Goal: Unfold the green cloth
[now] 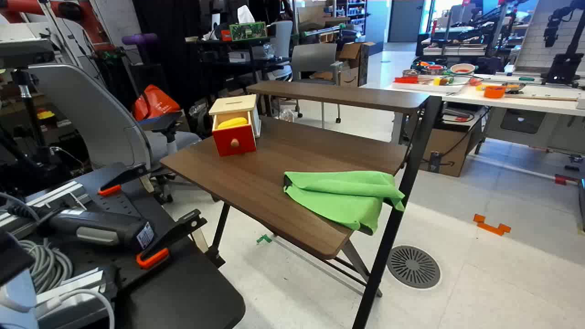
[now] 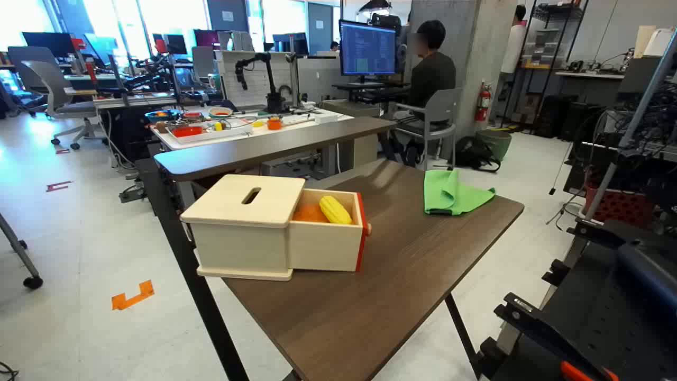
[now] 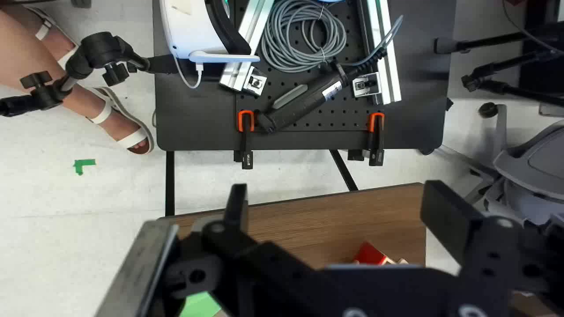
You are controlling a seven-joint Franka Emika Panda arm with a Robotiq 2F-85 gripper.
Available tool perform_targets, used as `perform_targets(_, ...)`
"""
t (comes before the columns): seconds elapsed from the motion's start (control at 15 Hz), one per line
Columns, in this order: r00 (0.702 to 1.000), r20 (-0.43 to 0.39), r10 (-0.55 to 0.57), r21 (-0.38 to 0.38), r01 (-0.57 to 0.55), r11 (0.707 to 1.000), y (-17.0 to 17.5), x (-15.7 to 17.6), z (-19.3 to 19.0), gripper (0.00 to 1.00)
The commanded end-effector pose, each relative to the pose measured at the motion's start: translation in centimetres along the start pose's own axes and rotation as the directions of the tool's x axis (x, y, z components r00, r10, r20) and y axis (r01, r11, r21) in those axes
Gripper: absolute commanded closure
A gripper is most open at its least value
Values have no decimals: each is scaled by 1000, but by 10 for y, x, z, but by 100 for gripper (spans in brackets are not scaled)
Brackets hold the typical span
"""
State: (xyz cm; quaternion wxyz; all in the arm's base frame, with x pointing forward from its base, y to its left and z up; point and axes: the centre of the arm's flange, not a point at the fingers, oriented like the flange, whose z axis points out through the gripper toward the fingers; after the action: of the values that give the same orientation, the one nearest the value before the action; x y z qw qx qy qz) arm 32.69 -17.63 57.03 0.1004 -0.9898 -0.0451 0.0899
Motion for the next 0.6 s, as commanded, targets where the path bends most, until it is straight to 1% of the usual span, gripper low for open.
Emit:
perform_targets(0.0,1000,-1,0,0,0,1000,0,0,0,0)
perform_targets(0.07,1000,-2,0,-1,0,1000,0,0,-1,0)
perform_targets(0.2,999,-19,34,-3,-34,999,-1,18,11,0)
perform_targets(0.4,992,-99,80,-6,-81,997,-3,56,33,0)
perform_targets(0.53,980,-159,120,-10,-123,992,-3,89,53,0)
